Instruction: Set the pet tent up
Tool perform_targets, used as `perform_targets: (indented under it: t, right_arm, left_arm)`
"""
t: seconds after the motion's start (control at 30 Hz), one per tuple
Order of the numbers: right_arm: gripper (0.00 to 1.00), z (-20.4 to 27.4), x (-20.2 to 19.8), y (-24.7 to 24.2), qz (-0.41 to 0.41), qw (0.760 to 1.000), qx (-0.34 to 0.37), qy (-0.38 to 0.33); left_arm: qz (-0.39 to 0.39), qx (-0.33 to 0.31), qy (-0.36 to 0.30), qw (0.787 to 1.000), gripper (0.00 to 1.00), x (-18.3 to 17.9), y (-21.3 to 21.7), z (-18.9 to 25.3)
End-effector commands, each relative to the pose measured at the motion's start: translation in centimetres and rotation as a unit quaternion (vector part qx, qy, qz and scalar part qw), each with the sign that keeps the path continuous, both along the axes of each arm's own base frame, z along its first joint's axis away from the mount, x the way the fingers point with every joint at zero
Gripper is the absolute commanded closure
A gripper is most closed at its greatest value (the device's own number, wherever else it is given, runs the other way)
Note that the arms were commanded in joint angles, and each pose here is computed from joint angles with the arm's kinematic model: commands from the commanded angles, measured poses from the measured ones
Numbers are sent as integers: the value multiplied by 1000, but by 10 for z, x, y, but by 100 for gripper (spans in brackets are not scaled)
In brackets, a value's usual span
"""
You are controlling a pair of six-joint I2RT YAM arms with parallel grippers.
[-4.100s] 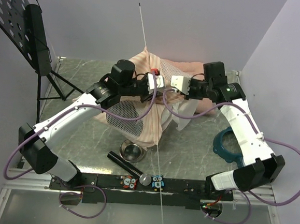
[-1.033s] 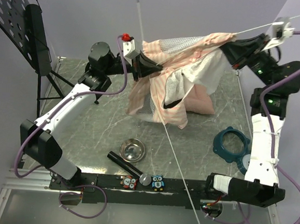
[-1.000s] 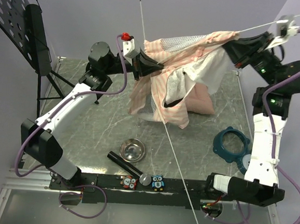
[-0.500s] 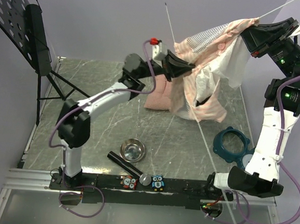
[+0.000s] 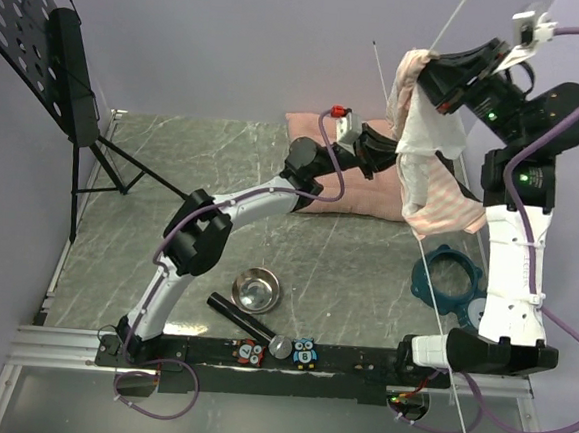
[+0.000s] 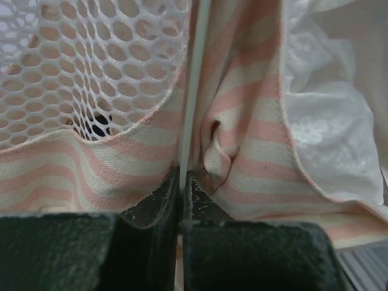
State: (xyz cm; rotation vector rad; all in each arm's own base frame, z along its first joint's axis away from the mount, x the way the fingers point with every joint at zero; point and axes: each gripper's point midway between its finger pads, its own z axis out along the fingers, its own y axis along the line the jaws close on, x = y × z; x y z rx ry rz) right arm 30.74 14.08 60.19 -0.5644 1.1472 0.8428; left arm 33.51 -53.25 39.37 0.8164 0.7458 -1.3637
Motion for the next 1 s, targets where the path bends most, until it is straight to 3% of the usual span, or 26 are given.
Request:
perform_targets:
  t: [0.0,0.03,0.1,0.17,0.27,0.33,0.37,0.53,0.63,0.7,0.83,0.97]
  right_arm:
    - [100,16,-45,11,-2,997,-9,-76]
    - [100,3,-39,10,-12,997,-18,-70]
    - [100,-23,-29,8,-20,998,-39,-52]
    - [100,-46,-25,6,-29,997,-58,-43]
    - [100,-79,-21,3,-37,996,-78,-27]
    - [100,-103,-21,4,-30,996,-85,-8]
    - [100,-113,-22,5,-28,996,-85,1]
    - [100,-135,-27,6,-20,996,-76,28]
    - [100,-141,-30,10,-6,997,-71,41]
    - [100,-145,-34,14,3,997,-71,44]
    - [100,-154,-36,22,18,996,-70,55]
    - [100,-167,-39,32,35,994,-73,67]
  left_arm:
    - [14,126,81,989,80,29,-21,-110]
    - [16,142,86,986,64,31,-16,-121]
    - [12,165,93,982,42,24,1,-132]
    - [8,182,97,978,32,13,25,-139]
    - [1,218,87,972,26,-12,61,-148]
    - [-10,242,81,967,11,-29,81,-153]
    - [-16,252,82,964,8,-38,90,-156]
    - [-38,304,102,946,2,-72,144,-171]
    - [-42,325,98,940,2,-95,181,-155]
    - [-40,317,97,943,4,-109,203,-120]
    - [12,247,48,968,5,-119,234,4]
    - [47,203,9,978,5,-124,244,107]
